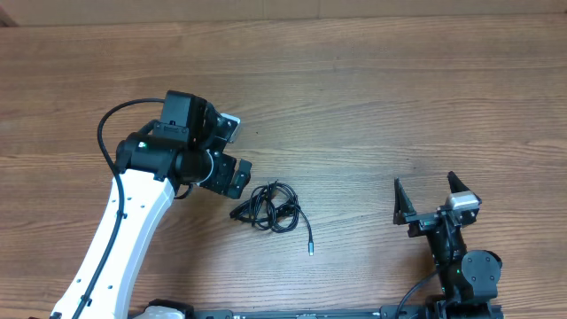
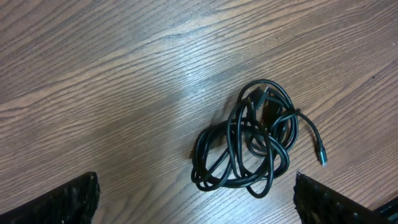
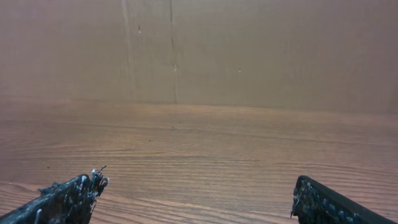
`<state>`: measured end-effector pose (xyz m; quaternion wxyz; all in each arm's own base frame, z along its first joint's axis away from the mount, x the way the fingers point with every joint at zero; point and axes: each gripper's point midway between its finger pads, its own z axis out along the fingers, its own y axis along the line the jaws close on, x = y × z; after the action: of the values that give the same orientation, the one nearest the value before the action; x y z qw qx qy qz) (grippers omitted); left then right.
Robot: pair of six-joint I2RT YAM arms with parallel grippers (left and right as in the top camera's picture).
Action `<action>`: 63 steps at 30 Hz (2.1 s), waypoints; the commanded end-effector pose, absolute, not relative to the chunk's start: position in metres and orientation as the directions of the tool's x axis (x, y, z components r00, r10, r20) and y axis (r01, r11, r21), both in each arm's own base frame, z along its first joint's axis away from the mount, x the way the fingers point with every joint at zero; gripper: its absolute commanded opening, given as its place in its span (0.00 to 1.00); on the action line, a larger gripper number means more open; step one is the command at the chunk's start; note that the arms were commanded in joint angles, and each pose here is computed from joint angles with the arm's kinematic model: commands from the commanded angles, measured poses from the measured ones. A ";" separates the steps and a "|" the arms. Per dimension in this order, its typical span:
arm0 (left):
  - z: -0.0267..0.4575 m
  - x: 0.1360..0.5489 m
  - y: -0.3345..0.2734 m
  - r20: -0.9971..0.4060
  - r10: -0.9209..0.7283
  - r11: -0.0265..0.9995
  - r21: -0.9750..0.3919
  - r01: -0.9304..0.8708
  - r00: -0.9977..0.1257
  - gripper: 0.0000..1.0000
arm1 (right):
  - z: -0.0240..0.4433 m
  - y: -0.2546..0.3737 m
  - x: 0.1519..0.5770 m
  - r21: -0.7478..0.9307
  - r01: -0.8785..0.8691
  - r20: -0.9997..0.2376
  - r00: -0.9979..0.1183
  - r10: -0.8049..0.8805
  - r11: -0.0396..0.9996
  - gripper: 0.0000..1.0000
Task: Untangle cables
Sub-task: 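Move the left gripper forward and over the tangled black cable, then lower the left gripper and grasp a loop of the black cable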
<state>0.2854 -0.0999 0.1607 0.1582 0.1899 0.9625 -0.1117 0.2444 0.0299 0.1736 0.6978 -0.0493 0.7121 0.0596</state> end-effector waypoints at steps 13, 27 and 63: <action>0.124 0.259 -0.098 -0.244 0.358 0.893 -0.193 0.407 -0.901 1.00 | 0.171 0.027 0.245 0.016 -0.139 -1.000 -0.019 0.013 0.990 1.00; 0.115 0.257 -0.100 -0.244 0.356 0.891 -0.202 0.407 -0.902 0.97 | 0.171 0.027 0.245 0.015 -0.139 -1.000 -0.019 0.013 0.990 1.00; 0.067 0.268 -0.154 -0.219 0.557 0.769 -0.228 0.597 -0.801 1.00 | 0.171 0.027 0.245 0.015 -0.139 -1.000 -0.019 0.013 0.990 1.00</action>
<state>0.2714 -0.1506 0.0740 0.0815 0.3111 0.9362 -0.1415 0.2444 0.0299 0.1734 0.6975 -0.0494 0.7124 0.0595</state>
